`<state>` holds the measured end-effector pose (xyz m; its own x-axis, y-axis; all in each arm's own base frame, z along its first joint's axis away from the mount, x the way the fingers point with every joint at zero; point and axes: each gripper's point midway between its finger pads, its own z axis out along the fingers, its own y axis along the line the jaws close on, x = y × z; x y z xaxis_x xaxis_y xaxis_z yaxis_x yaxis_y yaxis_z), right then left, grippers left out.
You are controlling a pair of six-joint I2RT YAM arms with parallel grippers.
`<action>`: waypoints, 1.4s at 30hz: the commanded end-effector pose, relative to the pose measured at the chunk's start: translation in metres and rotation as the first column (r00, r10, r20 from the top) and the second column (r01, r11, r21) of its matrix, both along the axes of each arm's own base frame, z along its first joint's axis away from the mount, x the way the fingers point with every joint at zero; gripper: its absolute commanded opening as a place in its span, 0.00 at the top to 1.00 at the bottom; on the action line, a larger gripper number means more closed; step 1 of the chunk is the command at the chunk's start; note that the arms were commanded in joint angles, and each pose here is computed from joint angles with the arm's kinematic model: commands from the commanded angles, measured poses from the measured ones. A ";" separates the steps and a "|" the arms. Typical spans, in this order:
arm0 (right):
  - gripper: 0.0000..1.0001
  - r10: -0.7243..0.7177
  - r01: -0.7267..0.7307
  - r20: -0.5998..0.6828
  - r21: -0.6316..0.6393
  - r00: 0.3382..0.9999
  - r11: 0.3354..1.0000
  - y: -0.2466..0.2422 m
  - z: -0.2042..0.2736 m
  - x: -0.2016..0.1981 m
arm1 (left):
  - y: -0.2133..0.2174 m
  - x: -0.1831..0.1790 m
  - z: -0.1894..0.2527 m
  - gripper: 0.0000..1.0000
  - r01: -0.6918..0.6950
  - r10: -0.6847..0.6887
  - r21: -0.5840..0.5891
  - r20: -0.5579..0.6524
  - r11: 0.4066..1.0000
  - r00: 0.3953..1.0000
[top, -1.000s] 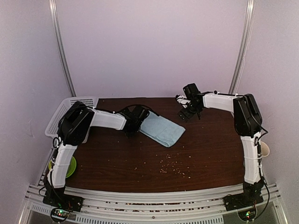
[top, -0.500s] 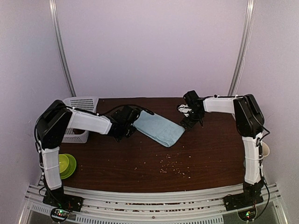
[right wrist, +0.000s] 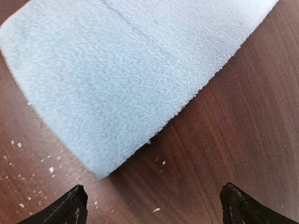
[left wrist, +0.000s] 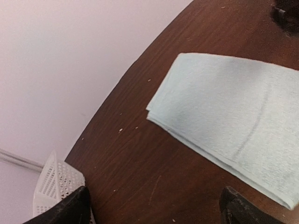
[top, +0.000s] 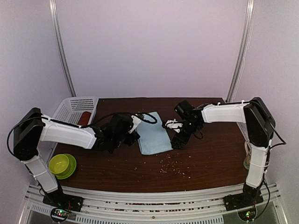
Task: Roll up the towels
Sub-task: Rotate the towel at the center of the board, then pick up the towel from the center of the board.
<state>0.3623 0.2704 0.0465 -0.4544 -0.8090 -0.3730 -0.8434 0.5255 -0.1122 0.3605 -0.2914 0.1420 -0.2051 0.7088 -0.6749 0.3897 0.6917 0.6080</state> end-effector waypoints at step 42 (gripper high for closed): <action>0.00 0.165 -0.268 0.564 0.103 0.809 0.958 -0.062 0.166 0.002 | -0.086 -0.087 -0.104 0.04 0.587 -0.554 0.565 -0.256 0.580 0.792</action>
